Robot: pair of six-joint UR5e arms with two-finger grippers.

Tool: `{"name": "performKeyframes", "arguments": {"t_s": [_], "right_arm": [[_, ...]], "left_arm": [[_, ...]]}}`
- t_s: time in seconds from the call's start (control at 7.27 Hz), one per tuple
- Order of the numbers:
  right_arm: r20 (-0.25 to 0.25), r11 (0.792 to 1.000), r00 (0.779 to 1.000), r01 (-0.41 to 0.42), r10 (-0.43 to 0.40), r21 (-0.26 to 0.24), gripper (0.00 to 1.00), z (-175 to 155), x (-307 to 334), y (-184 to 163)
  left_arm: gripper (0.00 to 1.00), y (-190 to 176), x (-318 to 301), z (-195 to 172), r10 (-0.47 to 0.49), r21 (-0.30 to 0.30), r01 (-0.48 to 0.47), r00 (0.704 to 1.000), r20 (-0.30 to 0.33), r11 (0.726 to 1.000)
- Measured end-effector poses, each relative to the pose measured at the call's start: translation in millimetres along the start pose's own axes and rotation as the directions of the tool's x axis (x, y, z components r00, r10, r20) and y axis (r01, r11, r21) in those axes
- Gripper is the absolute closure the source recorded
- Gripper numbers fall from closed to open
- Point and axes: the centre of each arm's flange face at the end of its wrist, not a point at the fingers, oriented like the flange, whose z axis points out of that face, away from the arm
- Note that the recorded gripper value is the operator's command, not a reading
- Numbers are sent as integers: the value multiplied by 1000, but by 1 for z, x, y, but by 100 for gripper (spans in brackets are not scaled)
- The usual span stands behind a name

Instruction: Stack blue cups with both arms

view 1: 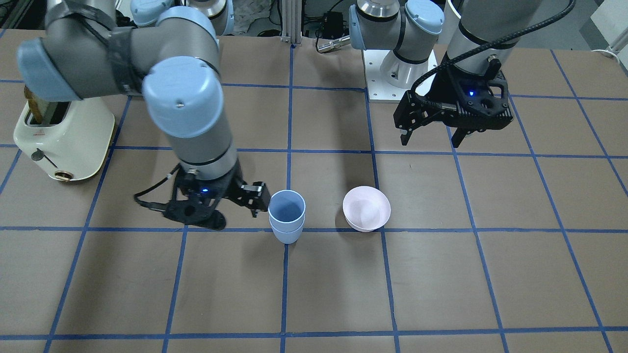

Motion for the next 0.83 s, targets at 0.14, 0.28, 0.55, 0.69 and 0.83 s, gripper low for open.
{"name": "performKeyframes", "arguments": {"t_s": [0.14, 0.28, 0.55, 0.69, 0.83], "right_arm": [[-4, 999, 999, -45, 45, -7, 0, -21, 40, -10], [-8, 997, 998, -69, 69, -20, 0, -41, 67, -9], [-5, 1000, 1000, -18, 18, -12, 0, -68, 89, 4], [-10, 1000, 1000, 23, -24, -17, 0, -76, 97, 9], [-15, 998, 998, 60, -61, -35, 0, -79, 109, 10]], "left_arm": [[0, 0, 0, 0, 0, 0, 0, 1000, 0, 1000], [0, 0, 0, 0, 0, 0, 0, 1000, 0, 1000], [0, 0, 0, 0, 0, -1, 0, 1000, 0, 1000], [0, 0, 0, 0, 0, -1, 0, 1000, 0, 1000], [0, 0, 0, 0, 0, -2, 0, 1000, 0, 1000]]}}
